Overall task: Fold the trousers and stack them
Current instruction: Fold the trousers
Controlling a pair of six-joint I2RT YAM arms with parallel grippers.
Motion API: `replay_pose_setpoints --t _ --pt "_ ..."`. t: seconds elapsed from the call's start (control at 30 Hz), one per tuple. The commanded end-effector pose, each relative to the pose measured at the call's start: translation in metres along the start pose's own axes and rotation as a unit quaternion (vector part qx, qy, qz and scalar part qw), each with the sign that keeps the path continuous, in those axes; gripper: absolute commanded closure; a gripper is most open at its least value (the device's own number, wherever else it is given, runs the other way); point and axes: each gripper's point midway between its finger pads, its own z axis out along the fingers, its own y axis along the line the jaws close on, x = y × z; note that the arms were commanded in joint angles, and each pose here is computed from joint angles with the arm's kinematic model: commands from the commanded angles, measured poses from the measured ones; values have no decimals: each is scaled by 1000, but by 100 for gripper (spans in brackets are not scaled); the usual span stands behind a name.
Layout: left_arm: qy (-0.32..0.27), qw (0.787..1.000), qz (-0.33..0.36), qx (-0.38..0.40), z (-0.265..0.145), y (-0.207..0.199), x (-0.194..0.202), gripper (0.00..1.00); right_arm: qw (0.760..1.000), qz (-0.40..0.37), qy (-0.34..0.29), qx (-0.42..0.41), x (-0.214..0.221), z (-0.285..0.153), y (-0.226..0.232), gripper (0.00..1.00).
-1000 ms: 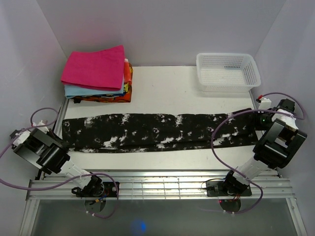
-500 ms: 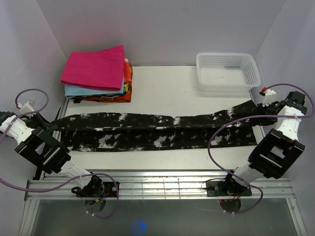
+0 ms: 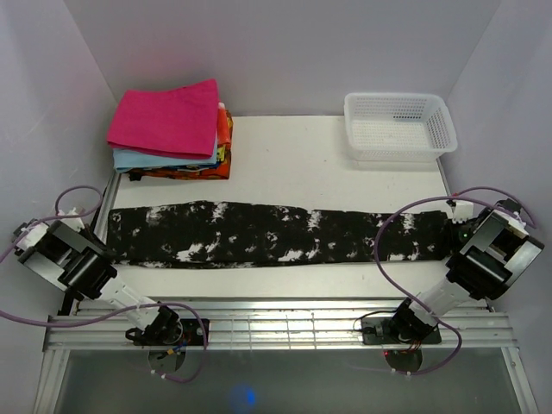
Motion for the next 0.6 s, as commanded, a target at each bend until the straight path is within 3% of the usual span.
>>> replay_pose_setpoints --t 0.0,0.03,0.07,0.1,0.17,0.23,0.3,0.33,0.4,0.57 --pt "-5 997 41 -65 1 39 -2 84 997 -29 8 78 1 1 -43 77" --pt "-8 997 42 -67 0 41 -3 75 996 -28 5 80 0 -1 -43 69" --pt "-11 997 43 -70 -1 42 -5 58 996 -31 -1 86 -3 -7 -43 62" --pt "-14 996 46 -73 -4 43 -8 51 995 -36 -6 88 -6 -11 -42 54" --pt "-29 995 57 -77 -15 40 -20 40 995 -42 -14 89 -10 -24 -37 50" --pt "-46 994 72 -73 -25 33 -31 35 995 -49 -23 88 -19 -37 -34 35" --pt "-70 988 102 -88 -46 26 -50 30 992 -66 -43 101 -36 -57 -35 29" --pt "-81 985 119 -93 -55 22 -58 29 991 -70 -51 106 -41 -67 -33 22" --pt "-101 977 151 -112 -74 13 -69 23 989 -74 -63 112 -50 -78 -34 20" --pt "-141 958 216 -124 -102 -17 -88 21 984 -104 -97 104 -78 -93 -19 25"
